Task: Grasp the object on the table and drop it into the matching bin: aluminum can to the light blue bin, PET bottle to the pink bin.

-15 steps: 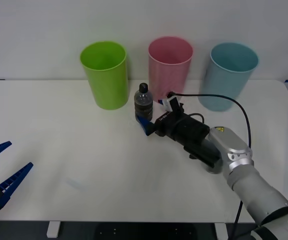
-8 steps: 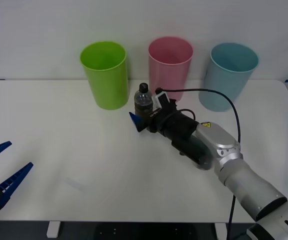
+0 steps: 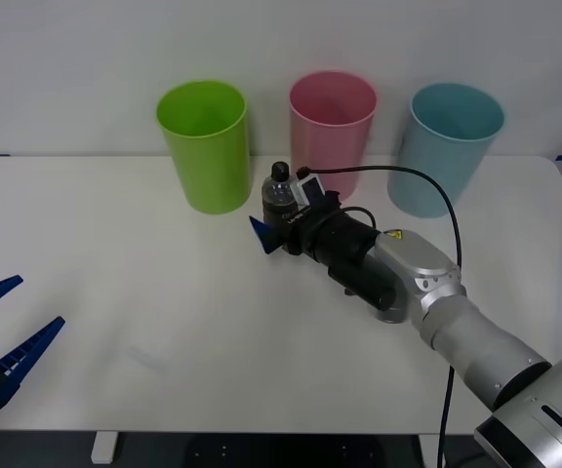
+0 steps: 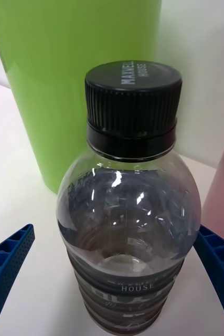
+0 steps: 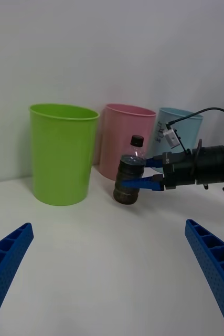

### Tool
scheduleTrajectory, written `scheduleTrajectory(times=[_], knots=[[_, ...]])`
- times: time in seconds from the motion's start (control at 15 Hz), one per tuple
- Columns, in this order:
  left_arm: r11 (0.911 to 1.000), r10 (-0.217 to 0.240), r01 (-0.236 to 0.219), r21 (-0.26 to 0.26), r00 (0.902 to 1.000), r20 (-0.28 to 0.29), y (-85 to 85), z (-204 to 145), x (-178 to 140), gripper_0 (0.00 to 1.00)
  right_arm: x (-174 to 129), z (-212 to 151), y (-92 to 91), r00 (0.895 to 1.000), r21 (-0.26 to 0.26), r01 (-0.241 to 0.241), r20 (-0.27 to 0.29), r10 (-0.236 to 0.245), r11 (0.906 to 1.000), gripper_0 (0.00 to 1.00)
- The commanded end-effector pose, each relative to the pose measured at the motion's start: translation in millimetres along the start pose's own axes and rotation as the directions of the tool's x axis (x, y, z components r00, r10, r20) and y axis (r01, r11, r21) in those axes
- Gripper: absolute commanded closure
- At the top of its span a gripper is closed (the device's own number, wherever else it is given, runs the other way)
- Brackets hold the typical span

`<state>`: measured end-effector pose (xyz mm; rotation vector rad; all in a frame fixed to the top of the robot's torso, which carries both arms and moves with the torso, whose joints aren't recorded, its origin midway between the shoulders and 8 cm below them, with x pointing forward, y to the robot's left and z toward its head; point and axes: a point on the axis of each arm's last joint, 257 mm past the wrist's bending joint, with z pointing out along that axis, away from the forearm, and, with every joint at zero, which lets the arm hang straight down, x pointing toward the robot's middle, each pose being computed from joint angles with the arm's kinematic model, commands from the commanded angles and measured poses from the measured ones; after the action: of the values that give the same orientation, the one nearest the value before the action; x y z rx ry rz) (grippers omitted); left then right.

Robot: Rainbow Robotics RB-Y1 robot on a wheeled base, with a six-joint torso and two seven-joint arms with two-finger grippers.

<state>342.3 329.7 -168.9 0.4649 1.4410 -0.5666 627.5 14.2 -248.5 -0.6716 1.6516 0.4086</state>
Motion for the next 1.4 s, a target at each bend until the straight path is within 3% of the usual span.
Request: scheduleTrajectory(times=[0.07,0.13,0.2,0.27,1.0,1.4], knots=[[1.0,0.0,0.0,0.0,1.0,0.0,0.0,0.0,0.0,0.0,0.4,-0.1,0.0,1.0,0.001,0.003,-0.001,-0.003,1.0,0.0],[1.0,0.0,0.0,0.0,1.0,0.0,0.0,0.0,0.0,0.0,-0.4,0.2,0.4,1.0,0.0,0.007,0.0,-0.007,1.0,0.44],[1.0,0.0,0.0,0.0,1.0,0.0,0.0,0.0,0.0,0.0,0.5,-0.1,0.5,1.0,0.0,0.0,-0.001,0.0,1.0,0.95],[1.0,0.0,0.0,0.0,1.0,0.0,0.0,0.0,0.0,0.0,-0.5,0.2,0.0,1.0,0.002,-0.001,0.0,0.001,1.0,1.0],[1.0,0.0,0.0,0.0,1.0,0.0,0.0,0.0,0.0,0.0,-6.3,-3.2,-2.3,1.0,-0.009,0.007,0.017,-0.007,0.9999,1.0],[1.0,0.0,0.0,0.0,1.0,0.0,0.0,0.0,0.0,0.0,-8.9,-40.1,-12.5,0.997,-0.004,-0.014,0.078,0.015,0.9999,1.0]])
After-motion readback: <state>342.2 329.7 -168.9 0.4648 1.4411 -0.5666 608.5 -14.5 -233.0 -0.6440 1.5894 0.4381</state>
